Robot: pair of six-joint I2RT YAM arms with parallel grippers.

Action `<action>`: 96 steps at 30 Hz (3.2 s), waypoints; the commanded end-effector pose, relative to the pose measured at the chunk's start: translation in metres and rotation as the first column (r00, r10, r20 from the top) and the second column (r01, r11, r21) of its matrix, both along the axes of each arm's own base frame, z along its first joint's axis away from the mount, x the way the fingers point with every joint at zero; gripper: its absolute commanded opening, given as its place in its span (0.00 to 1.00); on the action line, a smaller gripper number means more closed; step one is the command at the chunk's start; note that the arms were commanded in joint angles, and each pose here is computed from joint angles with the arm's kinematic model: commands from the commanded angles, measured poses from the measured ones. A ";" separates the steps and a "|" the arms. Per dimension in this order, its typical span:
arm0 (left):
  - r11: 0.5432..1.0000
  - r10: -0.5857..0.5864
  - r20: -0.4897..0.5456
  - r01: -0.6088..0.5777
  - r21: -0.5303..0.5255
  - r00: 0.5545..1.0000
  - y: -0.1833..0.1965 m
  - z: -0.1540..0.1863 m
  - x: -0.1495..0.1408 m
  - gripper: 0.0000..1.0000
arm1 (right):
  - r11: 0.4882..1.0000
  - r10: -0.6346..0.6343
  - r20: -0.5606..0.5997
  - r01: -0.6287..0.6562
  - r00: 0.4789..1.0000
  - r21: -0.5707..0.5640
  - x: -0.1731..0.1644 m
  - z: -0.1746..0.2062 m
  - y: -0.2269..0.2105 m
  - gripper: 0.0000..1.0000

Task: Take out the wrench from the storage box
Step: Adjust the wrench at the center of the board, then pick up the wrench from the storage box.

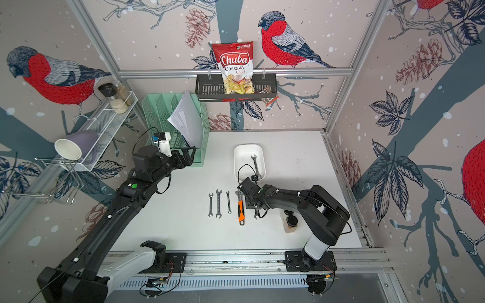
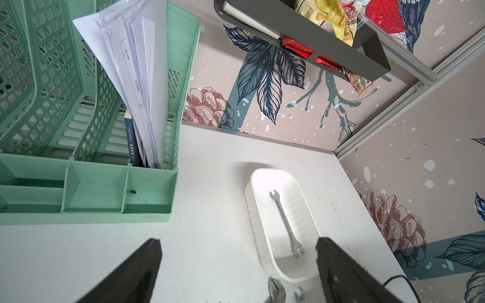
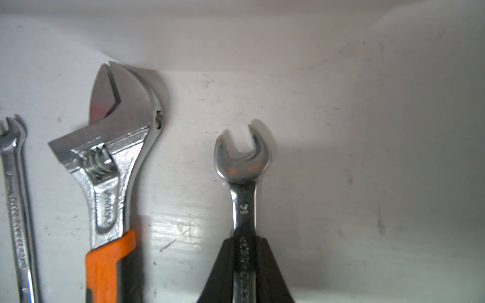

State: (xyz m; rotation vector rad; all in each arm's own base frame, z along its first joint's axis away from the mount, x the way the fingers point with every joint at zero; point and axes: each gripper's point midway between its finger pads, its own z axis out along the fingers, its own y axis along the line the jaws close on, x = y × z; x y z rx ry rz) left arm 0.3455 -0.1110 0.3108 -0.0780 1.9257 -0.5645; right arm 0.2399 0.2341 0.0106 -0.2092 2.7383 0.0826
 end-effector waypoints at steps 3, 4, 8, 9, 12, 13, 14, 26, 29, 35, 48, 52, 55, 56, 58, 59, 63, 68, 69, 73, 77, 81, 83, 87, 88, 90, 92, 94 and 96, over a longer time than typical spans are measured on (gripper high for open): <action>1.000 -0.007 0.044 0.008 -0.016 0.999 -0.002 0.011 0.001 0.96 | 0.996 -0.018 -0.058 0.013 0.998 -0.090 -0.011 -0.011 -0.020 0.18; 1.000 -0.006 0.044 0.007 -0.014 0.999 -0.002 0.011 0.001 0.96 | 0.996 -0.017 -0.054 0.012 0.998 -0.087 -0.010 -0.008 -0.019 0.20; 1.000 -0.005 0.045 0.005 -0.013 0.999 -0.003 0.012 0.000 0.96 | 0.996 -0.008 -0.035 0.005 0.999 -0.085 -0.007 0.001 -0.019 0.25; 1.000 -0.004 0.043 0.005 -0.012 0.999 -0.002 0.011 0.001 0.96 | 0.996 -0.005 -0.032 0.002 0.999 -0.087 -0.007 0.003 -0.019 0.27; 1.000 0.003 0.046 -0.003 -0.008 0.999 -0.001 0.012 0.000 0.96 | 0.996 0.001 -0.025 -0.003 1.000 -0.093 -0.005 0.008 -0.019 0.31; 1.000 0.004 0.049 -0.003 -0.007 0.999 -0.001 0.012 0.000 0.96 | 0.996 0.001 -0.019 -0.003 1.000 -0.091 -0.004 0.012 -0.019 0.32; 1.000 0.005 0.050 -0.005 -0.006 0.999 -0.001 0.013 0.000 0.96 | 0.996 0.004 -0.013 -0.005 1.000 -0.086 -0.003 0.015 -0.018 0.32; 0.999 0.000 -0.024 0.001 0.036 1.000 -0.015 -0.012 0.009 0.95 | 0.984 0.114 0.222 -0.141 0.968 0.109 0.050 0.140 0.010 0.32; 0.999 0.000 -0.069 0.003 0.047 0.998 -0.020 -0.026 0.012 0.94 | 0.982 0.141 0.201 -0.163 0.969 0.097 0.084 0.132 0.011 0.29; 0.999 -0.005 -0.060 0.007 0.041 0.998 -0.031 -0.018 0.015 0.95 | 0.981 0.156 0.168 -0.173 0.973 0.092 0.163 0.101 0.021 0.27; 0.998 -0.025 -0.167 0.035 0.059 0.986 -0.035 -0.064 0.030 0.94 | 0.993 0.119 0.038 -0.119 0.992 0.000 0.225 0.034 0.007 0.37; 0.998 -0.024 -0.178 0.034 0.051 0.984 -0.034 -0.067 0.032 0.94 | 0.993 0.115 0.025 -0.115 0.993 -0.016 0.225 0.025 0.007 0.37; 0.999 -0.023 -0.173 0.031 0.043 0.985 -0.031 -0.065 0.033 0.94 | 0.993 0.117 0.008 -0.116 0.993 -0.028 0.221 0.017 0.006 0.39; 0.999 -0.024 -0.173 0.032 0.042 0.985 -0.031 -0.065 0.034 0.94 | 0.993 0.117 0.004 -0.116 0.993 -0.035 0.219 0.016 0.006 0.39; 0.999 -0.026 -0.176 0.032 0.035 0.984 -0.031 -0.065 0.034 0.94 | 0.992 0.116 -0.008 -0.117 0.993 -0.045 0.214 0.011 0.007 0.40; 0.999 -0.026 -0.177 0.032 0.032 0.984 -0.030 -0.065 0.034 0.94 | 0.992 0.114 -0.013 -0.115 0.993 -0.045 0.213 0.010 0.006 0.40; 0.999 -0.031 -0.174 0.036 0.026 0.984 -0.030 -0.064 0.034 0.93 | 0.992 0.116 -0.024 -0.117 0.993 -0.038 0.206 0.007 0.011 0.35; 0.999 -0.029 -0.163 0.033 0.020 0.986 -0.028 -0.059 0.033 0.93 | 0.993 0.113 -0.017 -0.113 0.993 -0.020 0.208 0.008 0.018 0.27; 0.999 -0.029 -0.161 0.033 0.018 0.986 -0.028 -0.058 0.033 0.94 | 0.993 0.112 -0.016 -0.112 0.994 -0.019 0.210 0.008 0.019 0.25; 0.999 -0.028 -0.152 0.031 0.015 0.988 -0.027 -0.054 0.032 0.94 | 0.994 0.108 -0.024 -0.108 0.994 -0.032 0.212 0.004 0.020 0.22; 0.999 -0.025 -0.164 0.028 0.017 0.986 -0.024 -0.061 0.029 0.94 | 0.994 0.094 -0.029 -0.096 0.995 -0.044 0.212 0.001 0.019 0.20; 0.999 -0.027 -0.164 0.030 0.014 0.986 -0.024 -0.061 0.028 0.94 | 0.996 0.081 -0.026 -0.082 0.996 -0.042 0.215 0.002 0.019 0.20; 1.000 -0.028 -0.161 0.030 0.010 0.987 -0.024 -0.059 0.028 0.94 | 0.996 0.082 -0.024 -0.083 0.996 -0.039 0.216 0.004 0.021 0.20; 1.000 -0.028 -0.157 0.029 0.007 0.987 -0.023 -0.058 0.028 0.94 | 0.996 0.078 -0.002 -0.078 0.997 -0.038 0.223 0.016 0.023 0.20; 1.000 -0.028 -0.159 0.029 0.008 0.987 -0.023 -0.059 0.028 0.94 | 0.996 0.078 0.004 -0.077 0.997 -0.037 0.224 0.019 0.024 0.20; 1.000 -0.027 -0.157 0.029 0.007 0.987 -0.022 -0.058 0.028 0.94 | 0.996 0.080 0.015 -0.080 0.997 -0.040 0.227 0.026 0.025 0.20; 1.000 -0.028 -0.152 0.029 0.003 0.988 -0.022 -0.056 0.027 0.94 | 0.996 0.080 0.022 -0.079 0.997 -0.043 0.230 0.030 0.025 0.20; 1.000 -0.026 -0.151 0.026 0.001 0.988 -0.021 -0.056 0.027 0.94 | 0.996 0.083 0.029 -0.082 0.996 -0.045 0.231 0.035 0.027 0.20; 1.000 -0.027 -0.150 0.027 -0.001 0.988 -0.021 -0.055 0.027 0.94 | 0.996 0.083 0.033 -0.082 0.996 -0.047 0.232 0.037 0.027 0.20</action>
